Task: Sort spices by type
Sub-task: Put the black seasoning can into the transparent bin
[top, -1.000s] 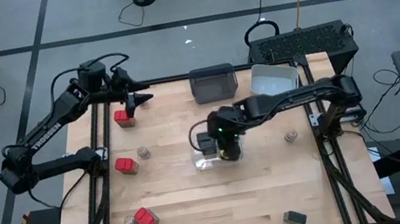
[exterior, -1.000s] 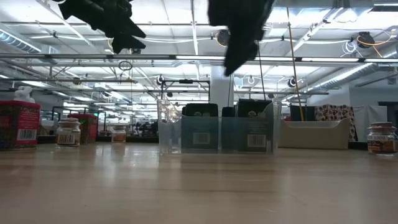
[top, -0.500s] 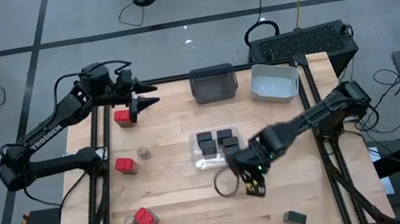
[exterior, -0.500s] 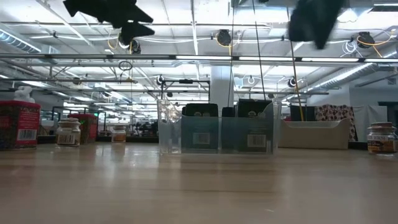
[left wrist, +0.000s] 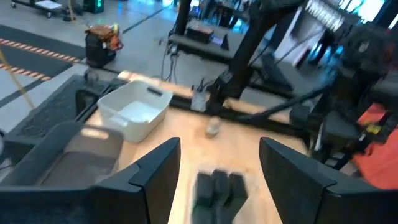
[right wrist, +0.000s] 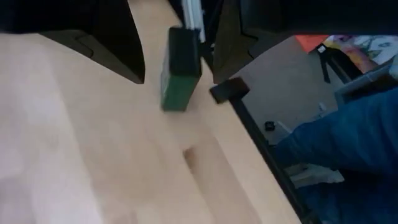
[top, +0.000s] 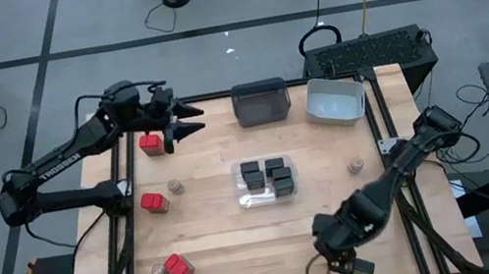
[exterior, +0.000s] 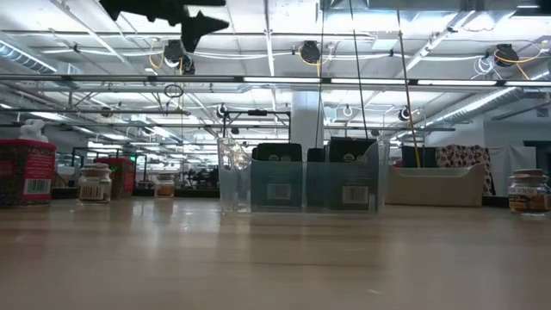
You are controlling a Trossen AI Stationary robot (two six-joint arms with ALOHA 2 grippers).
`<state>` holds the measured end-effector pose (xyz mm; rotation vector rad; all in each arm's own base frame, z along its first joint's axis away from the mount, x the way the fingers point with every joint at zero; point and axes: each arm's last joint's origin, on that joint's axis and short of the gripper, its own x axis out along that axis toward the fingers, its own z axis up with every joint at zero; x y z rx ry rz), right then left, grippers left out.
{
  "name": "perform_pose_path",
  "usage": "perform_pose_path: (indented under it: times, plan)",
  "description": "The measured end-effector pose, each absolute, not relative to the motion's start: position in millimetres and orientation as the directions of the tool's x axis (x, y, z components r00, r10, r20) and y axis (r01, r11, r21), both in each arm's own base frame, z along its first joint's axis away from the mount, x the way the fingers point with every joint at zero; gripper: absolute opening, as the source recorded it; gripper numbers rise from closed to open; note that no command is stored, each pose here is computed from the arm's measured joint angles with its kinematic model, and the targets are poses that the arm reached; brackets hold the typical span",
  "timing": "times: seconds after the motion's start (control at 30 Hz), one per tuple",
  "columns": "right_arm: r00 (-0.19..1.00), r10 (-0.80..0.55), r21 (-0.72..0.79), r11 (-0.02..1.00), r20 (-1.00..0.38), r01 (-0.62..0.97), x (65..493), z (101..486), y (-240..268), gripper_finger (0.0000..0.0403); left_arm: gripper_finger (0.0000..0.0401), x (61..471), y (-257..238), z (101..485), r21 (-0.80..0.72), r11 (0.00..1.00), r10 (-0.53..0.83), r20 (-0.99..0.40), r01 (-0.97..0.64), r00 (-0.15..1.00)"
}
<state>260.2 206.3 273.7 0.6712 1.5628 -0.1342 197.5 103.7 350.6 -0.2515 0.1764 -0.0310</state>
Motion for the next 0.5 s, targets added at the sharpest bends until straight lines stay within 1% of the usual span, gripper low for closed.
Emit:
perform_pose_path:
  times: [0.1, 0.17, 0.27, 0.37, 0.5]
  plan:
    - [0.029, 0.340, 0.309, 0.810, -0.940, 0.499, 249, 274, 221, 0.0187, 0.0223, 203, 99, 354, -0.283, 0.959, -0.068, -0.135, 0.028, 0.988]
    - [0.016, 0.340, 0.297, 0.798, -0.940, 0.525, 242, 274, 229, 0.0203, 0.0223, 206, 96, 355, -0.298, 0.954, -0.084, -0.120, 0.045, 0.989]
    - [-0.024, 0.343, 0.268, 0.773, -0.939, 0.575, 233, 274, 235, 0.0236, 0.0223, 209, 90, 357, -0.319, 0.947, -0.073, -0.105, 0.036, 0.992]
    - [-0.049, 0.347, 0.255, 0.773, -0.937, 0.581, 230, 274, 237, 0.0275, 0.0223, 212, 86, 359, -0.355, 0.935, -0.027, -0.087, -0.005, 0.996]
    - [-0.076, 0.262, 0.175, 0.806, -0.962, 0.566, 226, 265, 237, 0.0311, 0.0223, 216, 80, 362, -0.392, 0.920, 0.000, -0.062, -0.024, 0.998]
